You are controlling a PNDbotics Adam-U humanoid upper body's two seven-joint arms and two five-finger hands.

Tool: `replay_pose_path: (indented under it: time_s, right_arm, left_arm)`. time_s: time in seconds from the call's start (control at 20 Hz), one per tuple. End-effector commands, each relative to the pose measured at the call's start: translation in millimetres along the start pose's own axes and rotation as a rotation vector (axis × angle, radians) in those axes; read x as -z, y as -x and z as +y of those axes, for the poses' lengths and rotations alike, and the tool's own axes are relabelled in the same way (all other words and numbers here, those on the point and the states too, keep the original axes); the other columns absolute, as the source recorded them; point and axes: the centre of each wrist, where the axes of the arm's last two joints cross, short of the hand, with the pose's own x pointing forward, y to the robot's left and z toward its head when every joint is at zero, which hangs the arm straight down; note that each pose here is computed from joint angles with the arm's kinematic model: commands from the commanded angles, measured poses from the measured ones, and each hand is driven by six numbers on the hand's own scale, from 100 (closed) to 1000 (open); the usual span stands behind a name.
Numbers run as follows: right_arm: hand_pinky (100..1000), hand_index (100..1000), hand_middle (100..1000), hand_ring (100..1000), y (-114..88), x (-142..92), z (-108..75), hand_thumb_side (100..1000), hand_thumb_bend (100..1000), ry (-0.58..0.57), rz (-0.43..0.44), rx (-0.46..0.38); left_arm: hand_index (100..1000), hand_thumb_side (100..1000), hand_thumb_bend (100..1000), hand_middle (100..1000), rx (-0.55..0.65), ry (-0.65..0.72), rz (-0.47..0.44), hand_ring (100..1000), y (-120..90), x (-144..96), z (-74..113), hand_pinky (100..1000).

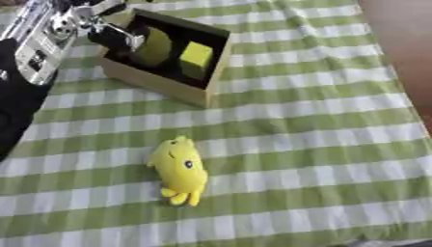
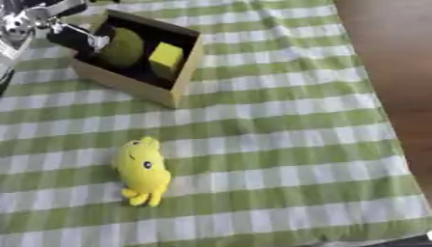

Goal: Pick up objects on the table and place them in the box.

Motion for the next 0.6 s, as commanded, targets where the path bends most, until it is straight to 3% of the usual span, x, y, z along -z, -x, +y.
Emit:
replay_pose_path:
  time_s: [0.05, 0.25, 0.4, 0.5, 0.6]
  right_arm:
    - [1000, 880, 413, 1000, -8, 1, -8.7, 470, 100, -0.008, -0.007, -0.032]
    - [1000, 880, 413, 1000, -8, 0, -9.4, 470, 100, -0.010, -0.002, -0.036]
    - [1000, 879, 414, 1000, -10, 1, -9.0, 470, 100, -0.011, -0.008, -0.035]
    - [1000, 879, 415, 1000, -11, 2, -8.7, 473, 100, -0.009, -0.015, -0.034]
    - [1000, 879, 415, 1000, -11, 2, -8.1, 470, 100, -0.008, -0.018, -0.033]
  left_arm:
    - [953, 142, 100, 791, 0.007, -0.100, -0.101, 882, -17, -21, 38.8, 832]
    - [945, 120, 100, 788, 0.042, -0.107, -0.325, 869, -59, -65, 59.7, 823]
    - [939, 149, 100, 778, 0.042, -0.082, -0.444, 854, -88, -100, 63.7, 813]
    - [943, 133, 100, 781, 0.012, -0.043, -0.490, 853, -95, -113, 59.9, 813]
    - [949, 200, 100, 791, -0.014, -0.001, -0.524, 856, -94, -118, 52.3, 815]
